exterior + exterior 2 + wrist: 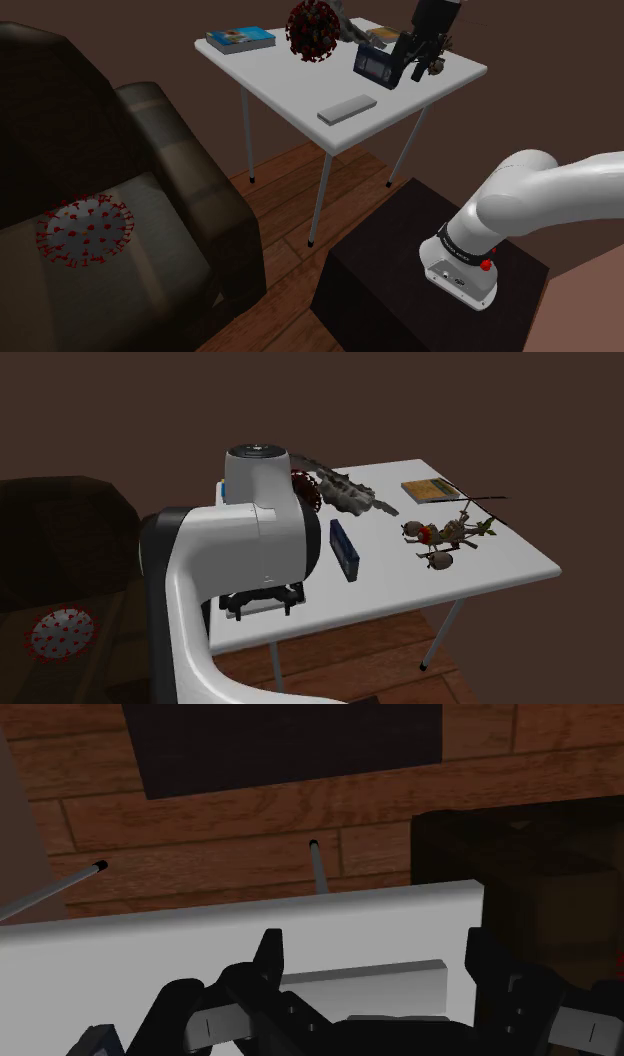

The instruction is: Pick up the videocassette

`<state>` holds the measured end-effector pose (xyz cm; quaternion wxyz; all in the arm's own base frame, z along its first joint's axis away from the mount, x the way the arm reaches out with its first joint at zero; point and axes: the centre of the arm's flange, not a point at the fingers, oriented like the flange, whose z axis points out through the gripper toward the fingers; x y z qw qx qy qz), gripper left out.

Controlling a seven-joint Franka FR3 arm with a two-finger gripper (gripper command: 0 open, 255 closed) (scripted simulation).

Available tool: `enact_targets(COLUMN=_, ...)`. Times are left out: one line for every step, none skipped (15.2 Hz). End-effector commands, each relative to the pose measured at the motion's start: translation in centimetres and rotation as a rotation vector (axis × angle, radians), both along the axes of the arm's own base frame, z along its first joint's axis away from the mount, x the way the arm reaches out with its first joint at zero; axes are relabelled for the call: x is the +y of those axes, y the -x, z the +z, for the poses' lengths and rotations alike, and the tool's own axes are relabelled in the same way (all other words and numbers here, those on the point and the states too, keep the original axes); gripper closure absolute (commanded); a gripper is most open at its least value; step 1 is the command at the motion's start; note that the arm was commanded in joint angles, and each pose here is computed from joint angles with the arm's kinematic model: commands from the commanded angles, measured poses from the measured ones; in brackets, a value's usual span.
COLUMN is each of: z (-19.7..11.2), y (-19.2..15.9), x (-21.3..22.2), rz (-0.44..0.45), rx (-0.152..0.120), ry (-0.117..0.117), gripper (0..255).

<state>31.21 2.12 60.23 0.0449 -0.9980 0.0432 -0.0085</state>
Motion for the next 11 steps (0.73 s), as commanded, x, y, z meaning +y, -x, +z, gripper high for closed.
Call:
enact_targets(z=0.0, y=0.0, x=0.0, rz=0.0, rx=0.0, ry=0.0, gripper=0)
enact_targets(z=-0.2, y=-0.9, x=-1.0, rz=0.003, rx=0.001, ry=0.003, gripper=0)
enact_targets(z=-0.4, y=-1.7, x=-1.9, rz=0.006, rx=0.002, ry=0.006, gripper=0)
enact_targets(z=-0.5, y=-2.6, x=-2.9, rz=0.01, rx=0.003, ry=0.01, gripper=0)
enact_targets(z=-0.7, y=-3.5, x=-3.8, rz=0.013, rx=0.004, ry=0.013, gripper=0)
enact_targets(z=-0.9, y=-4.3, x=-4.7, rz=0.016, rx=0.005, ry=0.016, gripper=0)
enact_targets(z=-1.0, y=-5.2, x=-5.7, rz=0.019, rx=0.006, ry=0.019, gripper=0)
enact_targets(z=-1.2, y=-6.1, x=-6.6, rz=0.023, rx=0.007, ry=0.022, gripper=0)
enact_targets(z=-1.4, y=-7.0, x=-7.6, rz=0.026, rx=0.008, ry=0.026, gripper=0)
enact_targets(z=-1.5, y=-7.8, x=-8.5, rz=0.029, rx=0.009, ry=0.029, gripper=0)
enact_targets(z=-1.7, y=-8.7, x=-9.4, rz=0.032, rx=0.01, ry=0.032, gripper=0)
